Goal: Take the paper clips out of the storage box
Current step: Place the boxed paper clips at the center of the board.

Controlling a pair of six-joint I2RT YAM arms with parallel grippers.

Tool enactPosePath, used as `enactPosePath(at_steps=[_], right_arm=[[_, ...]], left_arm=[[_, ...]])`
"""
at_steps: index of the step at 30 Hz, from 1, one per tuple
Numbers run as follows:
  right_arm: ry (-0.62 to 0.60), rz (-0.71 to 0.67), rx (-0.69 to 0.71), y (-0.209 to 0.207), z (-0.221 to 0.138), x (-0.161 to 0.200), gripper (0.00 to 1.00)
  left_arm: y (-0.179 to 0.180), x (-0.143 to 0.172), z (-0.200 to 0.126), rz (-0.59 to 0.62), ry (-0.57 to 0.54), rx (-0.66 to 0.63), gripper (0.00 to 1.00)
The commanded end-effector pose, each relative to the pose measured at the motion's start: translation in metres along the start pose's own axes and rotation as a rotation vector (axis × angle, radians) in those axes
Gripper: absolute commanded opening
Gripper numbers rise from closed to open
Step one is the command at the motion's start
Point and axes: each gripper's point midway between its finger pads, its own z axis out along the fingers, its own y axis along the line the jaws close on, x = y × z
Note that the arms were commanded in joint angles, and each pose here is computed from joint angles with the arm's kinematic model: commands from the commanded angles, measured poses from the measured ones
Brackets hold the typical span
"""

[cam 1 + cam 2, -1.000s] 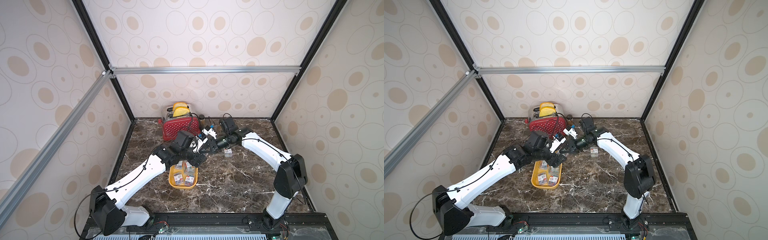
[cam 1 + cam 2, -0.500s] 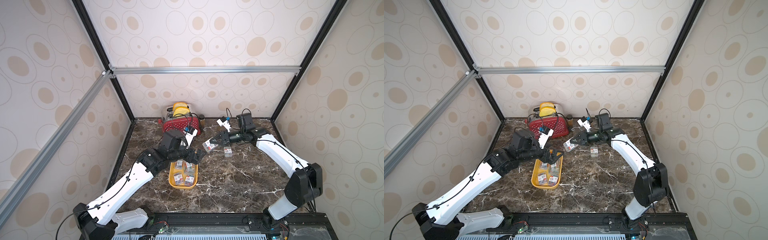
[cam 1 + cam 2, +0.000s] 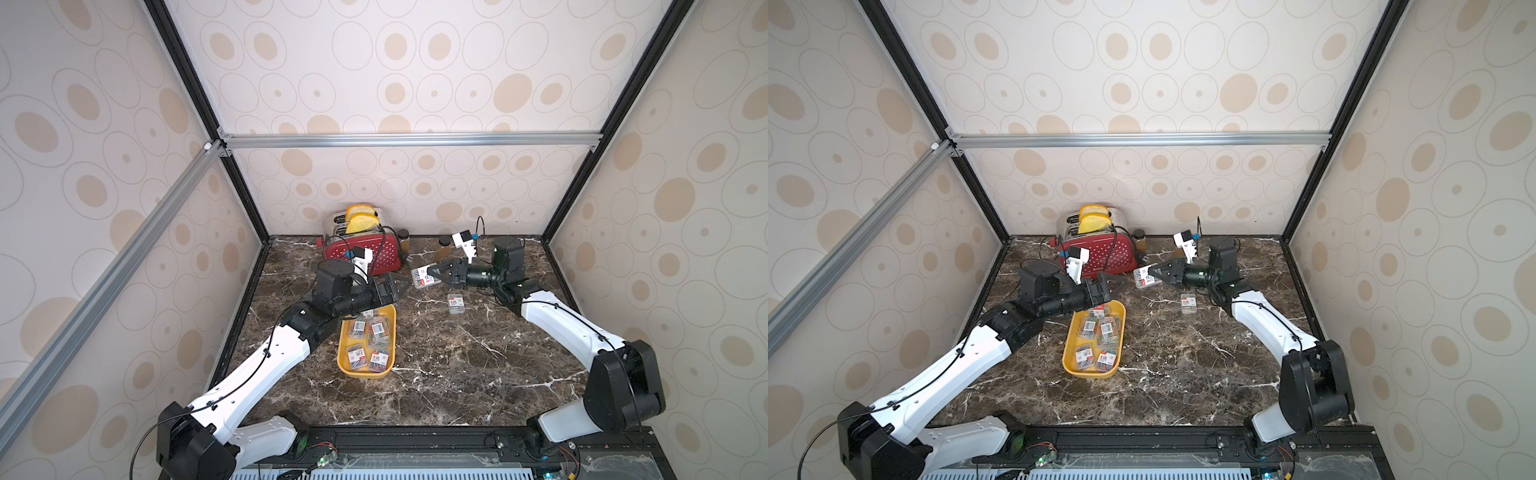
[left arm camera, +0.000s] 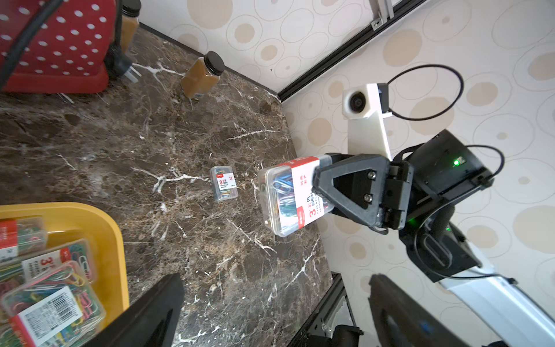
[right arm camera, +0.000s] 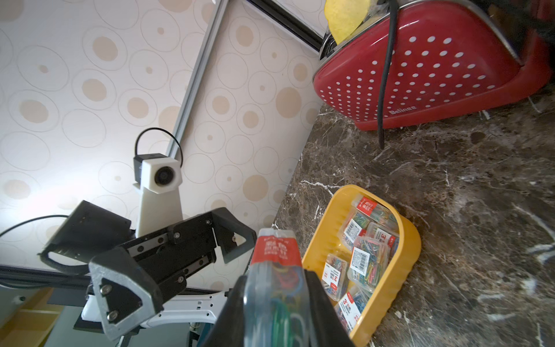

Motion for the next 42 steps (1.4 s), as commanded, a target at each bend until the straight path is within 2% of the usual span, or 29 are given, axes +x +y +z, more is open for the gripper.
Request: enactPosePath(at_steps=[1,4,14,16,20,42], right_arm=[[-0.093,-0.045,-0.116,0.031,-0.006,-0.023,0.0],[-0.105,-0.026,-0.154,0.038,-0.007,-0.025,0.0],[-0.105,0.03,-0.239,0.049,-0.01,-0.024,0.0],[-0.102,0.032,-0.251,0.051,-0.01,-0.024,0.0],[-0.094,0.048,-0.267,0.052,-0.009,-0.024,0.0],[-0.07,0.098,-0.278,0.038,0.0,-0.024,0.0]], left_arm=[[-0.025,-0.02,0.004,-0.052,-0.071,0.128,0.99],[-0.03,-0.025,0.011,-0.077,-0.089,0.176,0.98],[-0.049,-0.046,0.025,-0.106,-0.149,0.296,0.74],[-0.051,-0.048,0.028,-0.105,-0.149,0.308,0.71],[-0.054,-0.051,0.033,-0.114,-0.153,0.331,0.58],[-0.068,-0.055,0.044,-0.118,-0.121,0.415,0.22]])
